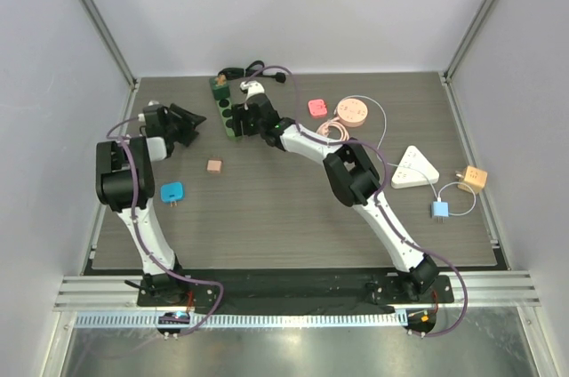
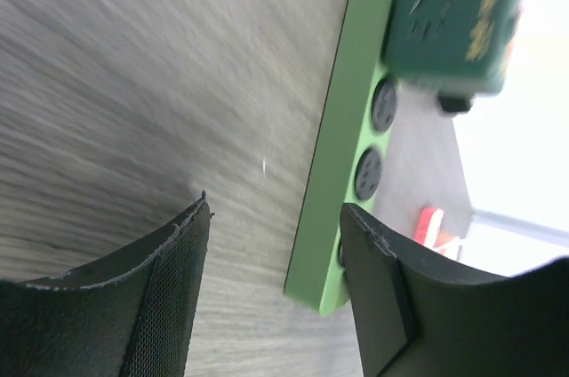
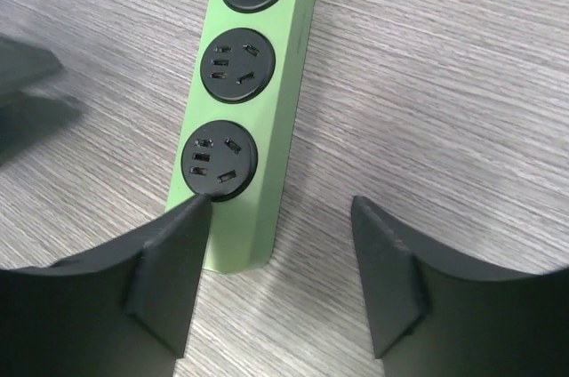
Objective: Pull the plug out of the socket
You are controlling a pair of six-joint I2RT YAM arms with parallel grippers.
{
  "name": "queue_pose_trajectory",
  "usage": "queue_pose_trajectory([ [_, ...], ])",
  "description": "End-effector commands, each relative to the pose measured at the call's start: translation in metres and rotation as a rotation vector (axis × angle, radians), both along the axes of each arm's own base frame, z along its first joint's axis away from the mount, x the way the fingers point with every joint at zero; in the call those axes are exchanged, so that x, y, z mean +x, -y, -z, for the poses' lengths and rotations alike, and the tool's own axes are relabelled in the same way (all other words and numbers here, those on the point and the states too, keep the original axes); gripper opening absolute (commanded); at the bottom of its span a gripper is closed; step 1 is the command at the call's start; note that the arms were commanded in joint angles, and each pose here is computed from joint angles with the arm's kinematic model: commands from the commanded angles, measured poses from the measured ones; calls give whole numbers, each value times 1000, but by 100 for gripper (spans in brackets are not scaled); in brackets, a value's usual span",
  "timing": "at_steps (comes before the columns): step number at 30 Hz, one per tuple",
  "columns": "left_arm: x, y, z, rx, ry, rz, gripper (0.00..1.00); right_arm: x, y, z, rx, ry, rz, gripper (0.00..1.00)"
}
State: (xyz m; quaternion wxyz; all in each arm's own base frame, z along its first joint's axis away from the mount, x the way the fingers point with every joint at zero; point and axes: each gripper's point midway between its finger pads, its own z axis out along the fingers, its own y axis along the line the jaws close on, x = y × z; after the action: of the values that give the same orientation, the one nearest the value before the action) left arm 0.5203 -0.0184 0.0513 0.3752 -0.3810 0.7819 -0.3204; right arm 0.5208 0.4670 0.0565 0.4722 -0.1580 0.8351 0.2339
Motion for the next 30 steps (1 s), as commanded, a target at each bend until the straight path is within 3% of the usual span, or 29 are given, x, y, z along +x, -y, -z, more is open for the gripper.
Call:
queue_pose_trajectory([
  [1,18,-10,-54,-13,190,-31,61,-1,-10,-60,80,97,-22,71],
  [16,19,-12,-54,-45,207,-49,60,-19,-50,-56,58,164,-92,87],
  [23,18,-13,-54,-46,207,-53,59,-10,-40,-16,-115,143,-14,84],
  [30,19,-13,-55,-47,209,-47,59,-8,-36,2,-150,128,4,76],
])
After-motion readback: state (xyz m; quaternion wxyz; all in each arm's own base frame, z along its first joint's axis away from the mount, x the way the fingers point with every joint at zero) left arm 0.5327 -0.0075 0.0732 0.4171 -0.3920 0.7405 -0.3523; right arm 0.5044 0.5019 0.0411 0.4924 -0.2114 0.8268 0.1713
